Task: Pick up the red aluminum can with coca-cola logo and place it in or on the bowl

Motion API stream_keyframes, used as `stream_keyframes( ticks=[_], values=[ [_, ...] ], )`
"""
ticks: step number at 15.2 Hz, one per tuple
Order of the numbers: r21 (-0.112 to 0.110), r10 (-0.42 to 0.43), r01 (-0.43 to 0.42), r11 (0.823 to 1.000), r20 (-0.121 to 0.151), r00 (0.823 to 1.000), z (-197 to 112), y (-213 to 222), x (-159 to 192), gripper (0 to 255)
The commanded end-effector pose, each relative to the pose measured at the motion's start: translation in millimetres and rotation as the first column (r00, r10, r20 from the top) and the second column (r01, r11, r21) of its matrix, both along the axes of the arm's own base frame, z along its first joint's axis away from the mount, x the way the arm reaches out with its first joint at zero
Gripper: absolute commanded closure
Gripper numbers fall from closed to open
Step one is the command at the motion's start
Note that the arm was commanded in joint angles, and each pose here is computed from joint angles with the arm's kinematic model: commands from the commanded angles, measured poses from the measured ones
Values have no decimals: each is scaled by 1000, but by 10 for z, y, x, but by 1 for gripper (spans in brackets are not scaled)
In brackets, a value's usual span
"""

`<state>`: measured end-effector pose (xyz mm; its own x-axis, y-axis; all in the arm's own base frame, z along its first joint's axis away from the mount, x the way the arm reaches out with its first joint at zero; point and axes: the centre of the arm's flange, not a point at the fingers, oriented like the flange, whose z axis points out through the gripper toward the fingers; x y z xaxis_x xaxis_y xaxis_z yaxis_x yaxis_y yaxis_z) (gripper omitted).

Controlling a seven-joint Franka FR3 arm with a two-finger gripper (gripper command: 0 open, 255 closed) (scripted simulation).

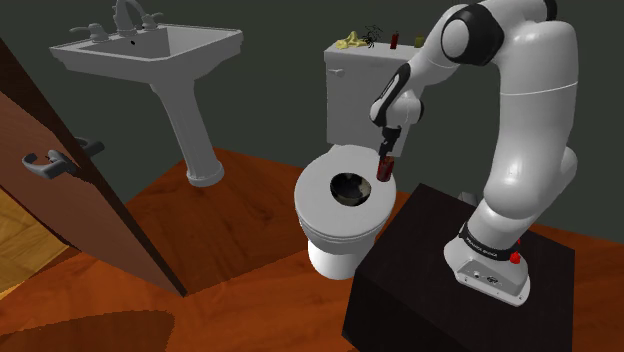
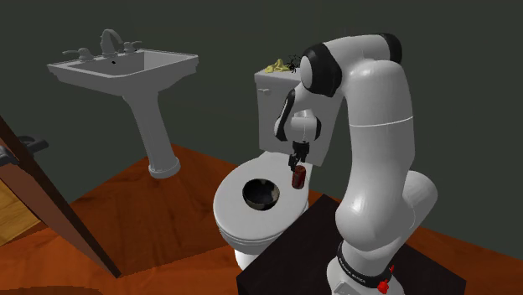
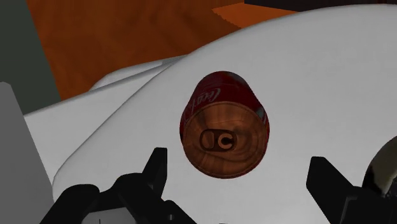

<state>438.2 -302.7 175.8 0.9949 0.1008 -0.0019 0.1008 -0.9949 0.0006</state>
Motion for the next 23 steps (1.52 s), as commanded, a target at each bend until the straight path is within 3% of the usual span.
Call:
stream_keyframes(
  ticks=[1,7,14,15,23],
  values=[
    [1,0,0,1000,-1,1000,-120,-28,6,0],
    [1,0,0,1000,-1,1000,-414,-28,5,0],
    [1,0,0,1000,-1,1000,-414,-28,6,0],
    [1,0,0,1000,-1,1000,-414,-28,6,255],
    [1,0,0,1000,-1,1000,-410,-29,5,255]
  ],
)
